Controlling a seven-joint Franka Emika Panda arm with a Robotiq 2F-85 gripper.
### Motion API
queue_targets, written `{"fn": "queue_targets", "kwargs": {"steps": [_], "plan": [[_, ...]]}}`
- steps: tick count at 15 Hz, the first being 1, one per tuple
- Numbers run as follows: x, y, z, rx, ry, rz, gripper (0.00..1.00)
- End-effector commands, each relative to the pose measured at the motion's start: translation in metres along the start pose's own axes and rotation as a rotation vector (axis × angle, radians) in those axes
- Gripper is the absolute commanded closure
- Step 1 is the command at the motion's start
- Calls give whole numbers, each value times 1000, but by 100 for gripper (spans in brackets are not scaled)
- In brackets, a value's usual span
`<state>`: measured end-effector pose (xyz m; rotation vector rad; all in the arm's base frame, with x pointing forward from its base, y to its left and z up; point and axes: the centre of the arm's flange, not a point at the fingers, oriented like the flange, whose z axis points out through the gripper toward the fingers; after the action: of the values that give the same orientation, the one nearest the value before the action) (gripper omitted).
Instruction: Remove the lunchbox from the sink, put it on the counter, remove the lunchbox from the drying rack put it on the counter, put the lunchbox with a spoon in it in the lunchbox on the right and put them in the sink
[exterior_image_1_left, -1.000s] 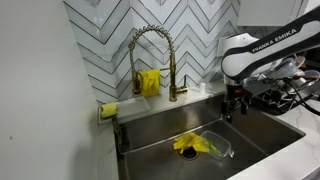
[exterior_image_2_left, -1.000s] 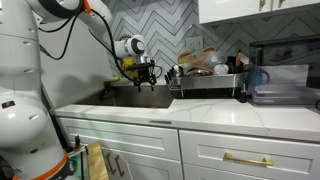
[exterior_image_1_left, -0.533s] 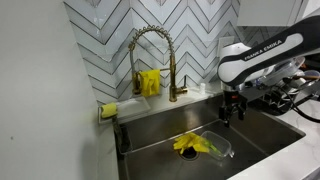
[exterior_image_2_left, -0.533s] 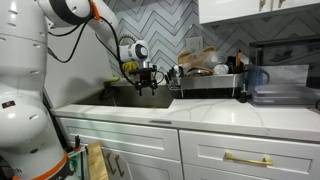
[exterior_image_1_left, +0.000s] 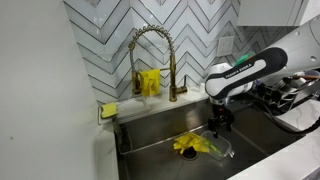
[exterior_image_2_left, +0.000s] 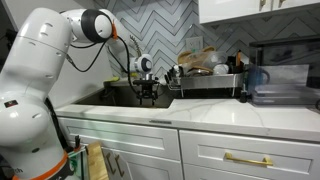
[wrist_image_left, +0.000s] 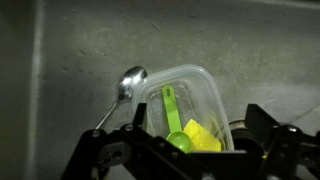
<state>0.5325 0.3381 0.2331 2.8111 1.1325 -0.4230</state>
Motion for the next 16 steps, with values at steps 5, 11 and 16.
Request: {"fn": "queue_targets", "kwargs": {"steps": [5,11,16], "plan": [[7,1,2,4,5,-1,0],[25,2,22,-48,61,9,0],[40,8,39,-112,144,-24,0]]}}
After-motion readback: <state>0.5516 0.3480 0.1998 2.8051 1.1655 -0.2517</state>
